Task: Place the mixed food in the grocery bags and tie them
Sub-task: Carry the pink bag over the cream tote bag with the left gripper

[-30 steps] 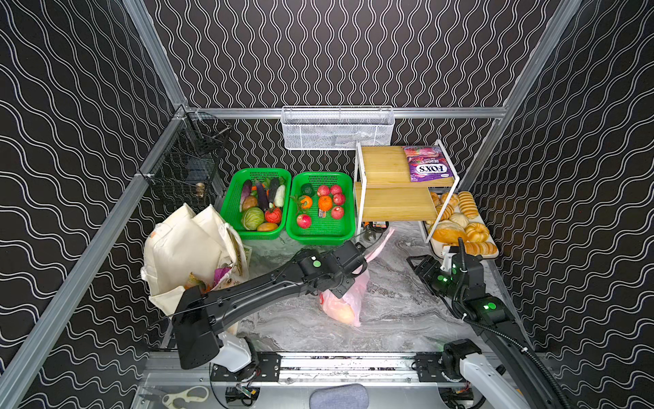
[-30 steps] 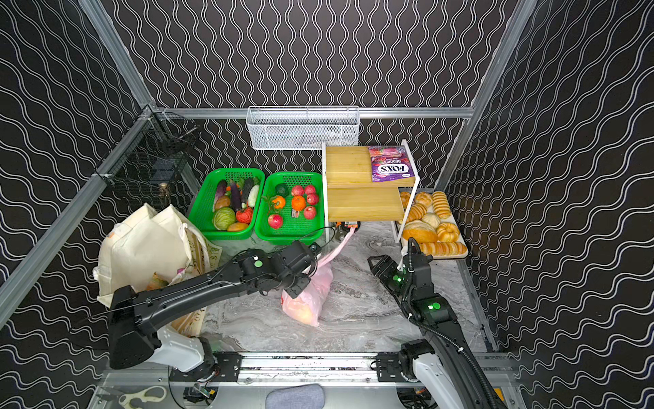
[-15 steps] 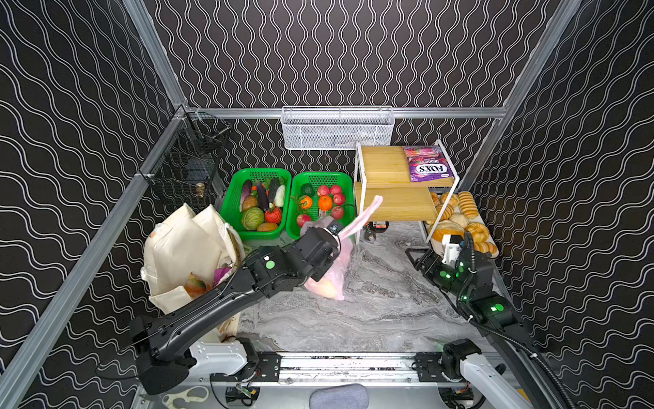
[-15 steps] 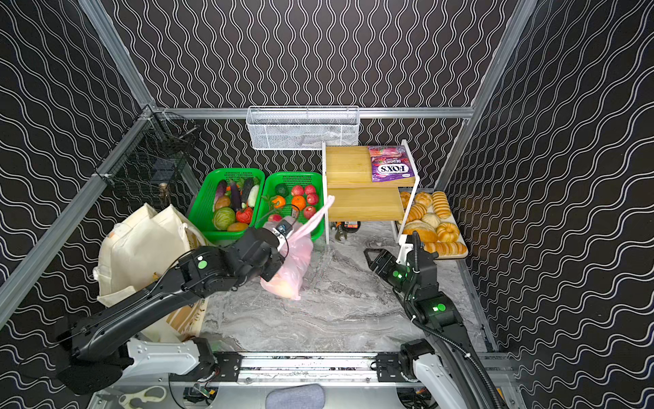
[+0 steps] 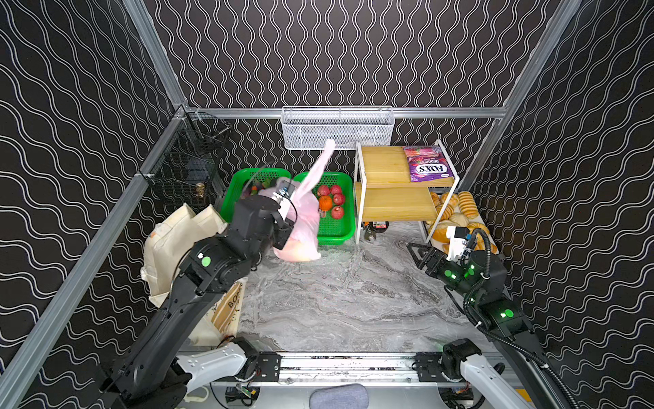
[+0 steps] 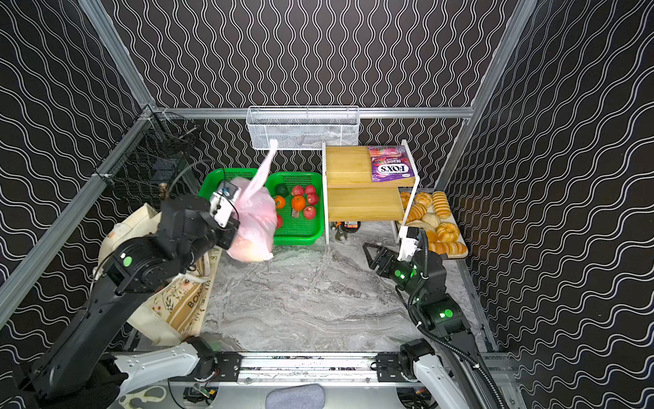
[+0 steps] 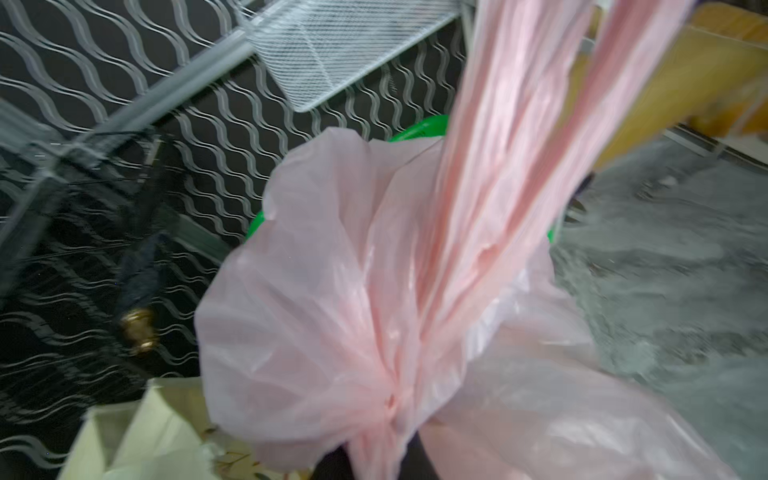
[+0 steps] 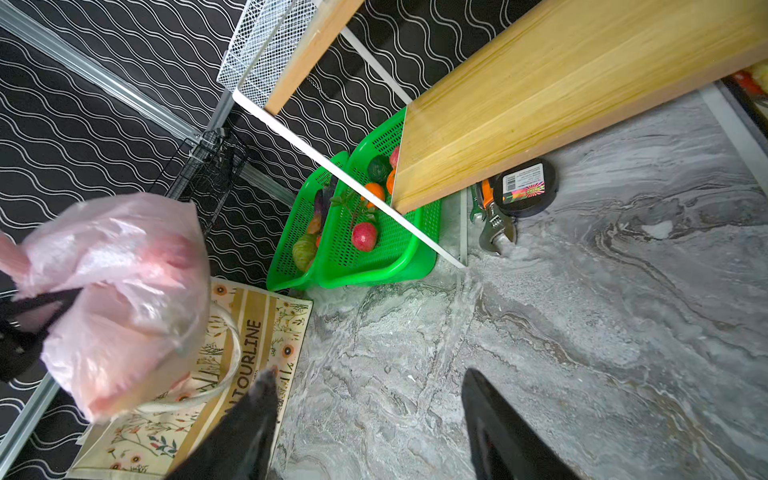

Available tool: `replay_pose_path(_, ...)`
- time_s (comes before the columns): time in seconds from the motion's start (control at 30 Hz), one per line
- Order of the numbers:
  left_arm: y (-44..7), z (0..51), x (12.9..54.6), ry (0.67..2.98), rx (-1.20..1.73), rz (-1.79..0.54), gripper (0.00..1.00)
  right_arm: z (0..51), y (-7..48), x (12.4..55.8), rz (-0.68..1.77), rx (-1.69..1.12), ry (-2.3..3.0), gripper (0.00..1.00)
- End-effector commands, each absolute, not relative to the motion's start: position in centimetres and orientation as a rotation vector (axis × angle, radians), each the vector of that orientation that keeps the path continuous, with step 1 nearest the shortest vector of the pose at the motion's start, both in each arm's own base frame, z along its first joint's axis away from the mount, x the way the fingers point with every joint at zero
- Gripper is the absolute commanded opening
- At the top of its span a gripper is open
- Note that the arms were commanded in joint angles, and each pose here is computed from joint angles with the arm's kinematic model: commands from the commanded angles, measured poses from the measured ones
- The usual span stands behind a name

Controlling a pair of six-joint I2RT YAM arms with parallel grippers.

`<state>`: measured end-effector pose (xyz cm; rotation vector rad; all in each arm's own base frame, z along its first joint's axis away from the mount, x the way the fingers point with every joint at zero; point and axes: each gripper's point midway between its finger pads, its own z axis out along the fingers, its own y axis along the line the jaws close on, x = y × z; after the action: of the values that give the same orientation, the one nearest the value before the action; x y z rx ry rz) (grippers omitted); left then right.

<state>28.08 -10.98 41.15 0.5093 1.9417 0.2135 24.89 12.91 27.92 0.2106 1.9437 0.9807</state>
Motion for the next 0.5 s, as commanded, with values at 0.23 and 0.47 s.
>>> replay_pose_path(0.23,1.9,47.9,28.2,1.840,-0.034,0.648,0.00,28.9,13.5,25.8,1.009,0.198,1.926,0.71)
replay_pose_path(0.47,8.4,46.2,26.1,1.873,-0.226,0.952,0.00,28.5,13.3,25.8,1.005,0.220,1.922,0.71)
